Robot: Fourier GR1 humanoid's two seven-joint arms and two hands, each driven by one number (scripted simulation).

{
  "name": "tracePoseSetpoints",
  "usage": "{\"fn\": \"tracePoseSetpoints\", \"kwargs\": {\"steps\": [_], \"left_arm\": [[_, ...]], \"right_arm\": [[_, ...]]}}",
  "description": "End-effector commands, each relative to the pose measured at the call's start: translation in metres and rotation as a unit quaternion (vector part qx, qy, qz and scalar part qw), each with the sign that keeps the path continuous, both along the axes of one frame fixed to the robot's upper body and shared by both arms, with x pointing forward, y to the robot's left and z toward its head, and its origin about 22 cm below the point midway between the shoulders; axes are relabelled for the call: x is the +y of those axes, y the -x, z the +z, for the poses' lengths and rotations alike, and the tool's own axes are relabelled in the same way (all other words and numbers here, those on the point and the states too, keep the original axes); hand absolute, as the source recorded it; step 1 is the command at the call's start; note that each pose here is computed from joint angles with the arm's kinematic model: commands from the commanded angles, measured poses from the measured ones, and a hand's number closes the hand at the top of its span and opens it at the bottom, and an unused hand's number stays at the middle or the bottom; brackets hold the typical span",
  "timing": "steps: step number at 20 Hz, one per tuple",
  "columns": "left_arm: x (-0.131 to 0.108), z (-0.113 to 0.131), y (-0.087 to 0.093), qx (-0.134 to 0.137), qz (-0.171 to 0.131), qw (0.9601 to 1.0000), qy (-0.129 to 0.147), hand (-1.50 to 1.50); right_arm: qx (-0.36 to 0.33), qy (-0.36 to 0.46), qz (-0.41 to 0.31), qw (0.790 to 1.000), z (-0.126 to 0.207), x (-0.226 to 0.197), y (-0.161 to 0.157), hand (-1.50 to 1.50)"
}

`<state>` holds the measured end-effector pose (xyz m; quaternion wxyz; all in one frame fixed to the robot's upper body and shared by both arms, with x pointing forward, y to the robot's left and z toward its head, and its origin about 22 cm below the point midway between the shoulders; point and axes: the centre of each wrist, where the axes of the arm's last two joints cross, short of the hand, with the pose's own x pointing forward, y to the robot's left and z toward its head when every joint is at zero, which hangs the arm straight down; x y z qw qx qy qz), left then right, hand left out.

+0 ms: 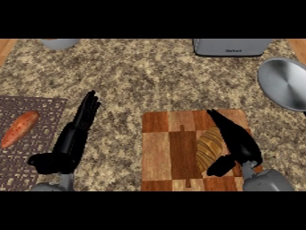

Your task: Pick the croissant from the cutting board and place it in the pan

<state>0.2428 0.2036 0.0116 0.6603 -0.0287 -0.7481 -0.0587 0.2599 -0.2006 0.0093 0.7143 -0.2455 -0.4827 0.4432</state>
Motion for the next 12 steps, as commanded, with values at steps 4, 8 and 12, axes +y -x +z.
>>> {"fn": "tracePoseSetpoints", "kwargs": {"steps": [4, 8, 12], "left_arm": [[0.008, 0.014, 0.006, 0.007, 0.007, 0.9999, -0.002, 0.0], [0.01, 0.001, -0.005, -0.004, 0.008, 0.9999, -0.006, 0.0], [0.017, -0.003, -0.005, 0.004, 0.006, 1.0, -0.007, 0.0]], "right_arm": [[0.024, 0.013, -0.01, 1.0, -0.016, 0.0, -0.015, -1.5], [0.067, 0.036, 0.043, 0.996, -0.04, 0.003, -0.013, 1.5], [0.043, 0.069, 0.071, 0.994, -0.04, 0.015, -0.018, 1.5]]}}
